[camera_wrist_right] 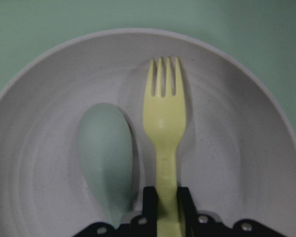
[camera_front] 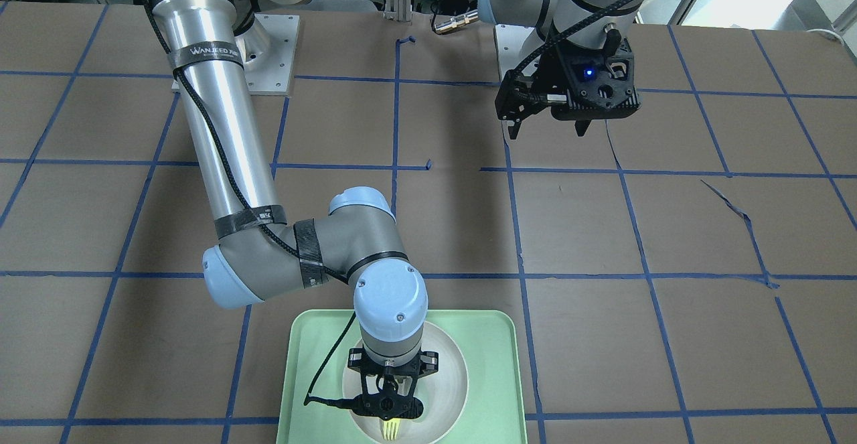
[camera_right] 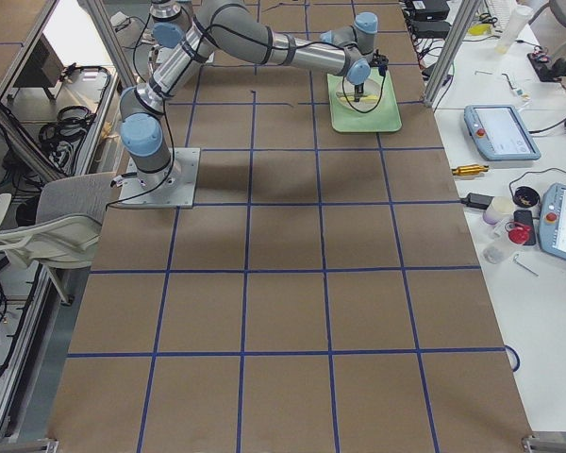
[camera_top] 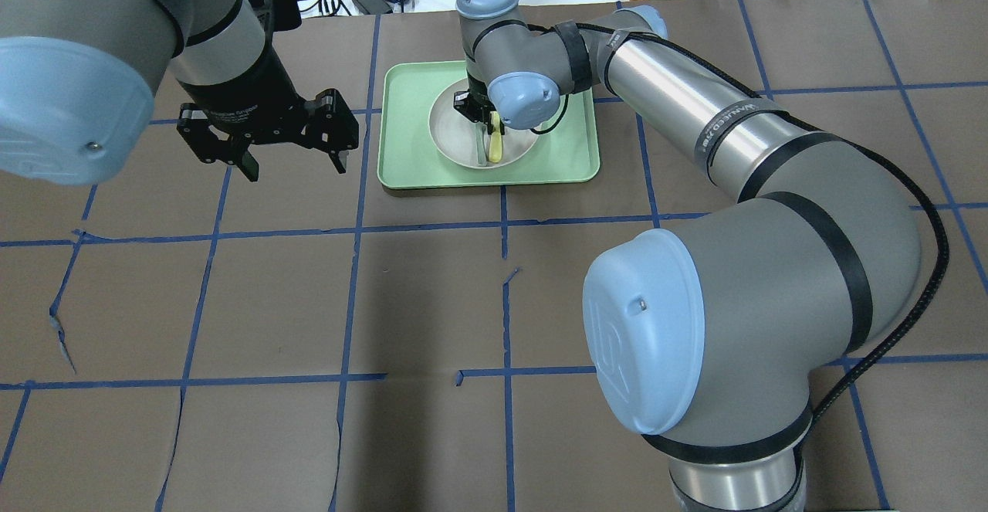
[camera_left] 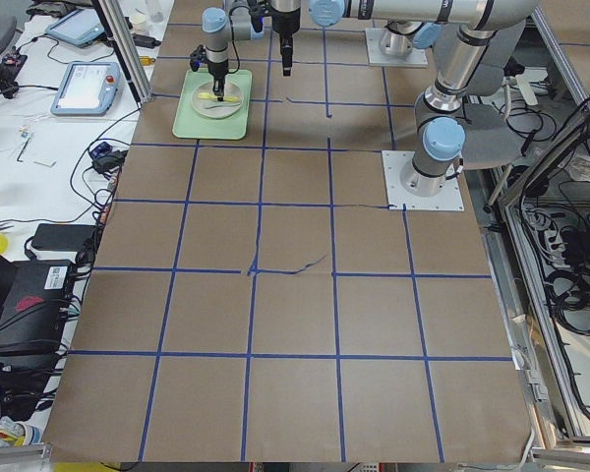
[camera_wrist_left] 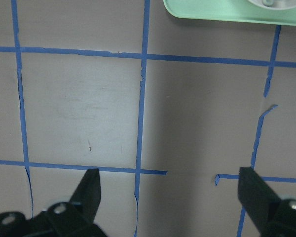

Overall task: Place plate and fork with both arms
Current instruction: 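Lower the right gripper and close it on the yellow fork handle, then lift the fork out and set it on the tray beside the plate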

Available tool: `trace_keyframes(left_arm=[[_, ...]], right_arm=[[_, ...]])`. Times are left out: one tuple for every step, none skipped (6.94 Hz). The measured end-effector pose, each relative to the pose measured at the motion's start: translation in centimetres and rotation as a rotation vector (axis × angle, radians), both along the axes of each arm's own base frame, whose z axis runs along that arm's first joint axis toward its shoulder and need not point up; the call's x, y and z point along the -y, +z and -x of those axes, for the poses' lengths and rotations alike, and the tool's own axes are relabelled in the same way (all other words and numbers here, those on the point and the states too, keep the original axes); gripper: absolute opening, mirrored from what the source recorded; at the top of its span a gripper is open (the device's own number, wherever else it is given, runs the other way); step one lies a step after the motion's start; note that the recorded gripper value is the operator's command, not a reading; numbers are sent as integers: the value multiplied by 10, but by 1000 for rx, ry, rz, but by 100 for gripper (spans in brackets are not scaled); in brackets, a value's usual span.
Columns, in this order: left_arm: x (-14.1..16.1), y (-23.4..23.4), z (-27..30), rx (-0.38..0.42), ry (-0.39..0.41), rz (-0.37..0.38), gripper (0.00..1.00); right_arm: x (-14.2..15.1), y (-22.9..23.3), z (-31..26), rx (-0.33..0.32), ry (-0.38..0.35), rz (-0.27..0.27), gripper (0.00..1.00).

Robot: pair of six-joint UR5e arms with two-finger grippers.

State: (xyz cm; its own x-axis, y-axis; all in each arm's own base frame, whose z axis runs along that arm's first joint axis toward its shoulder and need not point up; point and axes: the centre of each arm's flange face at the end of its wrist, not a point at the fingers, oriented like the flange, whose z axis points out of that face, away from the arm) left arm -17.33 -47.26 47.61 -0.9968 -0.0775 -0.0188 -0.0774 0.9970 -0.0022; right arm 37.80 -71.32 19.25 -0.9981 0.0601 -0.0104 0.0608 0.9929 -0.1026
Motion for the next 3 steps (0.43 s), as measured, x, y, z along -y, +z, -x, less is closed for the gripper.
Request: trace_keyframes(left_arm=[[0, 0, 0, 0, 0, 0, 100], [0, 0, 0, 0, 0, 0, 100], [0, 0, 0, 0, 0, 0, 100]], right_arm=[[-1, 7, 1, -1, 7, 3, 0], [-2, 20, 5, -7, 29, 8, 0], [-1, 34, 20, -17, 69, 12, 0]])
